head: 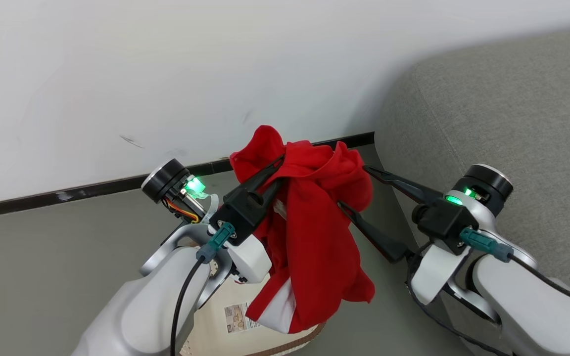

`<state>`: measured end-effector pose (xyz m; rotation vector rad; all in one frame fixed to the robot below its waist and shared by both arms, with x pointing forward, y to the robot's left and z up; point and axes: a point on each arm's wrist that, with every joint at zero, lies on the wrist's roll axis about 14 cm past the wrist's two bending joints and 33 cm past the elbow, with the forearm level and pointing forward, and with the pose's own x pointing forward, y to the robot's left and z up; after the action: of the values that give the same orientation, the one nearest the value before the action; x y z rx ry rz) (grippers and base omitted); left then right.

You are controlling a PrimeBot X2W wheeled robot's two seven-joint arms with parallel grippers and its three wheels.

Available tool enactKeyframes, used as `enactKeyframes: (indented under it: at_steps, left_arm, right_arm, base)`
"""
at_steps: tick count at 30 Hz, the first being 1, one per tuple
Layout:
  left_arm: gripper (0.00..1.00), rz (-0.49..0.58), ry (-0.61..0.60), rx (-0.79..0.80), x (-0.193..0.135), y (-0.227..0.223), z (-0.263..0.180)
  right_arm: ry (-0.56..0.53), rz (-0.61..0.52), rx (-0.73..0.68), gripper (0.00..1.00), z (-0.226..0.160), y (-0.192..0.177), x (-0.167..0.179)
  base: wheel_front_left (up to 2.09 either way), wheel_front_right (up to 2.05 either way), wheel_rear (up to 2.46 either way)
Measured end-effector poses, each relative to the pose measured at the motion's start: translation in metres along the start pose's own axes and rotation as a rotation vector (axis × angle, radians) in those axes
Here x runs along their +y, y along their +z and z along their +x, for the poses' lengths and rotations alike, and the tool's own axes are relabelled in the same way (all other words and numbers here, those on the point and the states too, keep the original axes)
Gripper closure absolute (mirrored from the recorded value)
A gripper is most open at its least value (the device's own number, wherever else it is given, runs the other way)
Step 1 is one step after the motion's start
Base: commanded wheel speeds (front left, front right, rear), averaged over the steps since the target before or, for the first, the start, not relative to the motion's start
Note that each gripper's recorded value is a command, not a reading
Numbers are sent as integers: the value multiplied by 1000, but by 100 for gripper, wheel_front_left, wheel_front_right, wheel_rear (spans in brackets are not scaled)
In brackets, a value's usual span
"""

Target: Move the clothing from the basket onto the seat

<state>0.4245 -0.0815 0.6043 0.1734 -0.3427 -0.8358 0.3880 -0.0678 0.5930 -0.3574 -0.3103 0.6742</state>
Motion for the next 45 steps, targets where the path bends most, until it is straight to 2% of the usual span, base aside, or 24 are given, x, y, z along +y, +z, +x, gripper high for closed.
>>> enactKeyframes:
  at_steps: [7,15,20,28,35,45]
  left_arm:
    - [100,18,3,-14,0,11,-2]
    - [100,28,-3,-30,-3,21,-1]
    - [100,24,-11,-32,-6,23,0]
    - [100,18,-25,-7,-11,20,-1]
    - [100,18,-30,4,-14,19,-3]
    - [100,20,-38,16,-17,19,-6]
  right_arm:
    - [-65,99,30,0,-13,-11,-6]
    - [-66,136,33,0,-19,-12,2]
    - [-26,103,7,0,-16,-2,13]
    - [38,-20,-54,0,-1,23,12]
    - [98,-29,47,0,-1,-2,26]
    - [130,-32,38,0,11,0,34]
  base:
    - [0,0,0]
    - [0,0,0]
    - [0,0,0]
    - [0,0,0]
    - [0,0,0]
    - [0,0,0]
